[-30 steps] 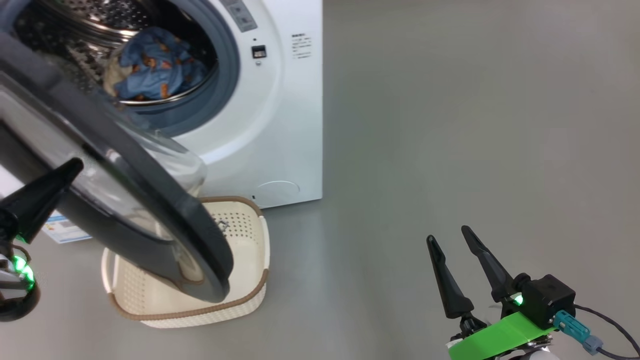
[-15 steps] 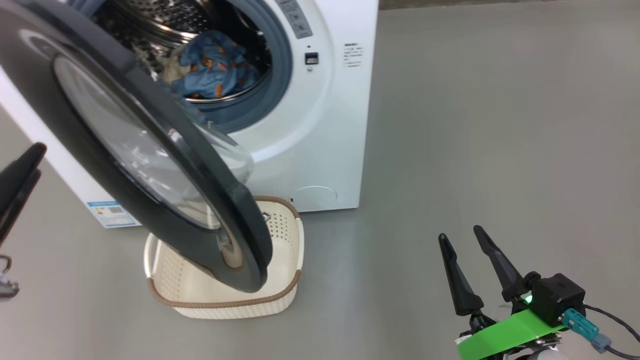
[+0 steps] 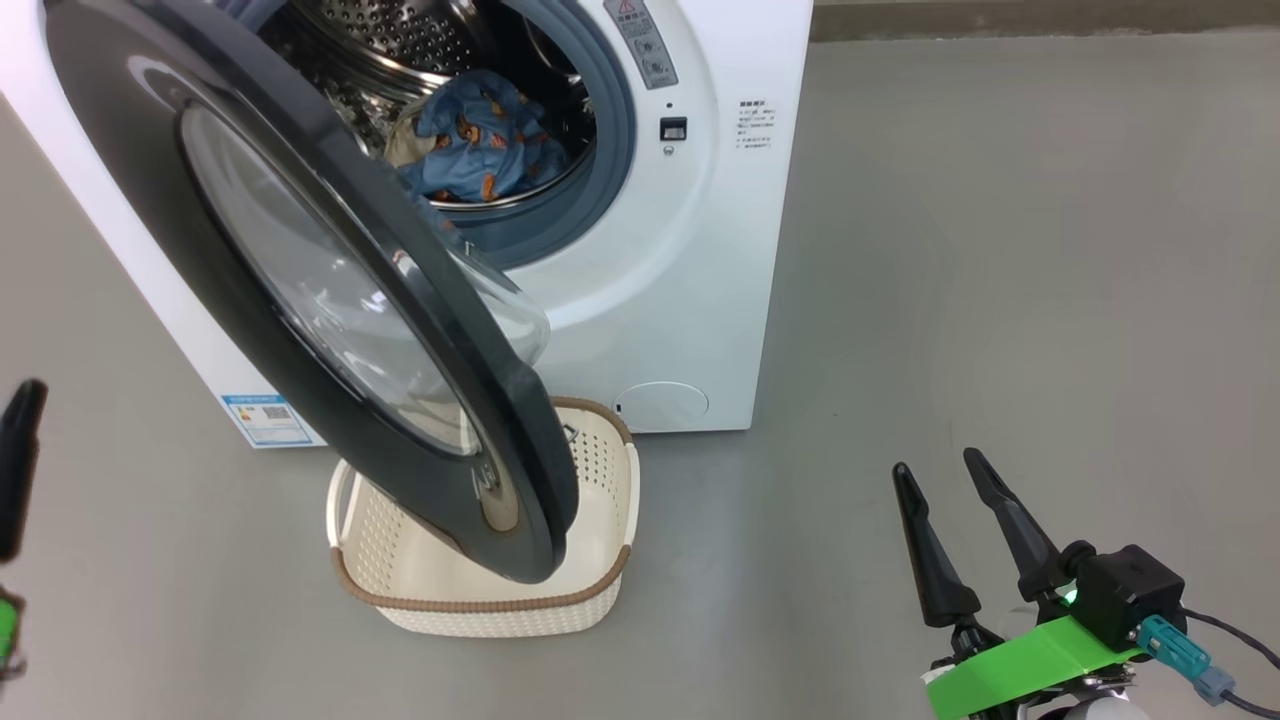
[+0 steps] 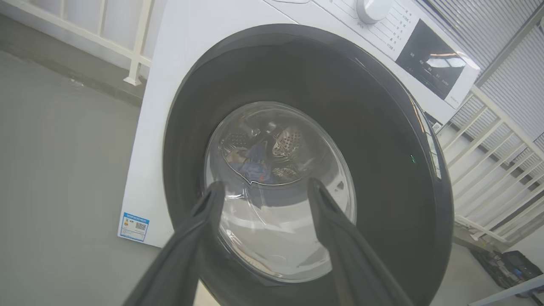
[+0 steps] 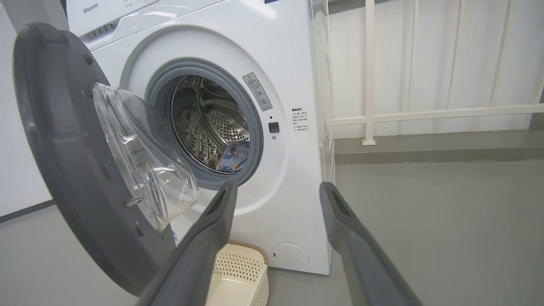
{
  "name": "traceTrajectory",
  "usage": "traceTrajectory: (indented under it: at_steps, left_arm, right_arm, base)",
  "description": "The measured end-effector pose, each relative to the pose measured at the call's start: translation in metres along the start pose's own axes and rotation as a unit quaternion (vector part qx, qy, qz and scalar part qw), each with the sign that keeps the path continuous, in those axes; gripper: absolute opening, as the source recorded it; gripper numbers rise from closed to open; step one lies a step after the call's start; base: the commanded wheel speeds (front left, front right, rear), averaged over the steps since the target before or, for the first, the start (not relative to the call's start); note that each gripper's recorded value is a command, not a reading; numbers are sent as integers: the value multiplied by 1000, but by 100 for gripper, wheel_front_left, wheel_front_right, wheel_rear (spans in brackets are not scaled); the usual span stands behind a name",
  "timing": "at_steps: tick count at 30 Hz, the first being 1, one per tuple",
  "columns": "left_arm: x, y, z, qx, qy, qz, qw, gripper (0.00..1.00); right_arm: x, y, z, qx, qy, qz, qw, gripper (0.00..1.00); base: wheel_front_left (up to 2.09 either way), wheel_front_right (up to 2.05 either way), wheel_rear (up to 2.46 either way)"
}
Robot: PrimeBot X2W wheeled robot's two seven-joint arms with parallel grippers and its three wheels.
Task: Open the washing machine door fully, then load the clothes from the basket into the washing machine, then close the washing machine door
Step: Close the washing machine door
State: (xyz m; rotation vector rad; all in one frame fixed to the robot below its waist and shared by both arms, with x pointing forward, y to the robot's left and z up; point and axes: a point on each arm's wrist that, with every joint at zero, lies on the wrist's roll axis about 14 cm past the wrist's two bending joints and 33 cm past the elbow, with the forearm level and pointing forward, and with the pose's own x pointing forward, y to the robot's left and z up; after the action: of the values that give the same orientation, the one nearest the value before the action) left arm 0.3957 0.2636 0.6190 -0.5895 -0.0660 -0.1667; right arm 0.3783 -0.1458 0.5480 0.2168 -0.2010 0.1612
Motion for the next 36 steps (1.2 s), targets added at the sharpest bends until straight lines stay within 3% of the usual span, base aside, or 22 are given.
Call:
traceTrajectory:
  at_steps: [8,19,36]
  left_arm:
    - [-23,9,-14,116,-40,12,992,100]
    - [-44,33,-45,182,-46,40,981,100]
    - [-53,35,-77,189,-32,60,980,100]
  right_arm:
    - [0,-2,4,-5,-5,-3,1000,100]
    - [-1,-6,5,-6,-6,-8,1000,100]
    - [-3,-6,3,-15,-3,-8,1000,100]
  base:
    - [0,0,0]
    - [0,0,0]
    - [0,0,0]
